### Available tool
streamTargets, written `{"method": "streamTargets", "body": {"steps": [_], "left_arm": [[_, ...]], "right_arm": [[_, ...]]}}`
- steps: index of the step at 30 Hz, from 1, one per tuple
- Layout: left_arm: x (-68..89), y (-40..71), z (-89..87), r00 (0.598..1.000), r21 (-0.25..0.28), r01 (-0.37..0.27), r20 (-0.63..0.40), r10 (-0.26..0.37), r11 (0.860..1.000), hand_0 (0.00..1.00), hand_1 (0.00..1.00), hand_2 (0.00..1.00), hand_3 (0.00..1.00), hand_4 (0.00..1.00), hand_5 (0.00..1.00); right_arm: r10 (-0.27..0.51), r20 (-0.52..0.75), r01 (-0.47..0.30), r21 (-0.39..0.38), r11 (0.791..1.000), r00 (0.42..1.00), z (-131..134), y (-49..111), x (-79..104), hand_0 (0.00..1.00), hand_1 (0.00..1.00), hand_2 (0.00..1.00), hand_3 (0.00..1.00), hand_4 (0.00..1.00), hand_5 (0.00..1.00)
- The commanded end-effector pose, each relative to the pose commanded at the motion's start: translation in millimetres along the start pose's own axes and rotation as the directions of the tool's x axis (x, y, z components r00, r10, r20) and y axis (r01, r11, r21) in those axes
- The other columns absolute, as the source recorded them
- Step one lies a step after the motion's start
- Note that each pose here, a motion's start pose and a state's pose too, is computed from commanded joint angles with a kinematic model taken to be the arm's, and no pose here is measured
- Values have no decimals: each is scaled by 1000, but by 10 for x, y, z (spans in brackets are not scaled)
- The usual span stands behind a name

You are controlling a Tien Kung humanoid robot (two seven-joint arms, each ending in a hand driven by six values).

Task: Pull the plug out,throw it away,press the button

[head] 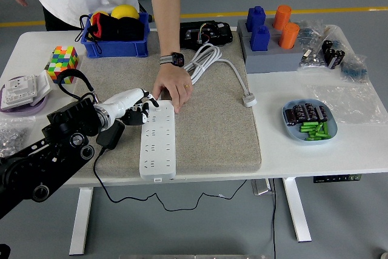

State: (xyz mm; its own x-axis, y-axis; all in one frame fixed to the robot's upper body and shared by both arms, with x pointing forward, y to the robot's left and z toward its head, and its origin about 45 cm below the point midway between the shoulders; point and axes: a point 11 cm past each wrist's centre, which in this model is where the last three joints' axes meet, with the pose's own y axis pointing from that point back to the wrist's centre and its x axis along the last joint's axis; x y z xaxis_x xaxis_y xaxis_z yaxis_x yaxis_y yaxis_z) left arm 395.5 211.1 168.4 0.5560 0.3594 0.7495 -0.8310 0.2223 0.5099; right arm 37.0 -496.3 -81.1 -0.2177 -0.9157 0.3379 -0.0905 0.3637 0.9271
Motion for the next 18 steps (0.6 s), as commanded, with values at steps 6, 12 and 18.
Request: {"method": "streamTargets", "body": {"steps": [6,12,18], "left_arm": [[-34,-51,61,1000,-4,0,-3,0,1000,10,20,120,710,2,2],[-58,-96,45,1000,17,1,15,-1,1000,10,23,119,714,2,2],[-64,-139,-10,1000,38,1,18,-2,999,9,22,117,715,2,2]], "right_arm": [[-2,-4,2,3,1000,1000,-9,0,-7,692,678,662,616,712,489],[-2,-1,2,1,1000,1000,-7,-1,-11,692,678,662,616,712,489],[-2,0,2,-3,1000,1000,12,-1,-12,692,678,662,616,713,490]]}}
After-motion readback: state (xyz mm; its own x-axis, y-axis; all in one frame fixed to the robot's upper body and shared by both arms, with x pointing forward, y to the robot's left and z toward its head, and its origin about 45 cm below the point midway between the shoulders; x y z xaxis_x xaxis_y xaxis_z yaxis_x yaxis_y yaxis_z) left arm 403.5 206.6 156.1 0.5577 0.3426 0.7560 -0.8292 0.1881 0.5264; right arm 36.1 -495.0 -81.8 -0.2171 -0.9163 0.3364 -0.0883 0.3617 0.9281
